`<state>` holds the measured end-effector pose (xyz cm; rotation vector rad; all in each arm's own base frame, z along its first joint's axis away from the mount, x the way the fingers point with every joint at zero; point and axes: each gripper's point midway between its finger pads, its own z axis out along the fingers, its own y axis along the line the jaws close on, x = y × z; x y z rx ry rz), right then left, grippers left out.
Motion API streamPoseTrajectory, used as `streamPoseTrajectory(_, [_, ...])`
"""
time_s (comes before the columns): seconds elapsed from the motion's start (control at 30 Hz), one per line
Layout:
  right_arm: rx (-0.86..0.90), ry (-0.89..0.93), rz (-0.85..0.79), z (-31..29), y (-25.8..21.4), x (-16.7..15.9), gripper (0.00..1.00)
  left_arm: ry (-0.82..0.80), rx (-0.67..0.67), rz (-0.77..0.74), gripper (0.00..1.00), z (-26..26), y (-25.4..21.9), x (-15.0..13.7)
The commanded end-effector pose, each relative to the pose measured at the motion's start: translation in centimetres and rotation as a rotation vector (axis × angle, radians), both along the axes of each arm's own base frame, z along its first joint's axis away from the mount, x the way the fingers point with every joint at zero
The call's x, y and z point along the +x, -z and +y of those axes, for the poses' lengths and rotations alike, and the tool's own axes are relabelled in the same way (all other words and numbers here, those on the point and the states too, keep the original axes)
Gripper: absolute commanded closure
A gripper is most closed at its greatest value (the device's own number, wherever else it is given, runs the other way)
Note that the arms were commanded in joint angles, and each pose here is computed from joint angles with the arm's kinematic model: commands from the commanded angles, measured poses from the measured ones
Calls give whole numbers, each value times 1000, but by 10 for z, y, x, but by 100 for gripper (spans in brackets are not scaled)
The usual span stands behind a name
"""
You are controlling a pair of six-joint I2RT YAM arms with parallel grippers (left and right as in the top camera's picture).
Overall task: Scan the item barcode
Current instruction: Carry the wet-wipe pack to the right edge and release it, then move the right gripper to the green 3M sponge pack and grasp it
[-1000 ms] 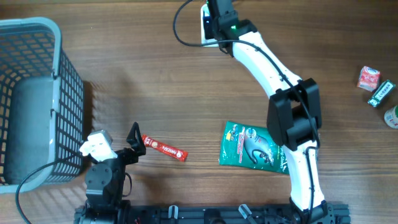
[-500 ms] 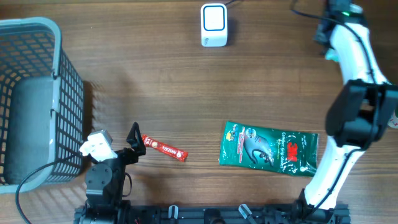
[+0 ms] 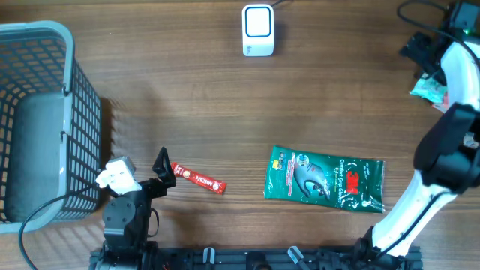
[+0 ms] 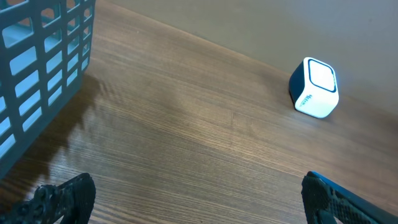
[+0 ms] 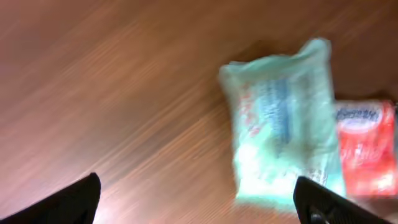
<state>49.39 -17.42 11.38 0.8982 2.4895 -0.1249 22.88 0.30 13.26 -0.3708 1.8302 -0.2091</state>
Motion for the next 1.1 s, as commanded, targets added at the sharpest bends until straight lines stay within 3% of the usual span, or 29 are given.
streamPoseTrajectory(0.0, [56, -105, -247, 87, -129, 1, 0, 13, -1, -5, 0, -2, 0, 0])
streamPoseTrajectory(0.13, [225, -345, -151, 202, -143, -43, 0, 13, -2, -5, 0, -2, 0, 0])
streamPoseTrajectory(0.3, [298, -951, 134, 330, -85, -123, 0, 13, -1, -5, 0, -2, 0, 0])
streamPoseTrajectory(0.47, [305, -1166, 294, 397, -18, -187, 2, 13, -1, -5, 0, -2, 0, 0])
streamPoseTrajectory(0.63, [315, -1324, 322, 443, 20, -231, 2, 13, -1, -5, 0, -2, 0, 0])
streamPoseTrajectory(0.73, [313, -1163, 451, 426, 28, -249, 11, 13, -1, -5, 0, -2, 0, 0])
streamPoseTrajectory(0.83, [6, -656, 602, 346, 35, -256, 5, 13, -1, -5, 0, -2, 0, 0])
streamPoseTrajectory(0.93, [-77, -372, 630, 315, 35, -269, 0, 13, -1, -5, 0, -2, 0, 0])
streamPoseTrajectory(1.07, [-122, -271, 671, 297, 50, -286, 0, 13, -2, -5, 0, -2, 0, 0])
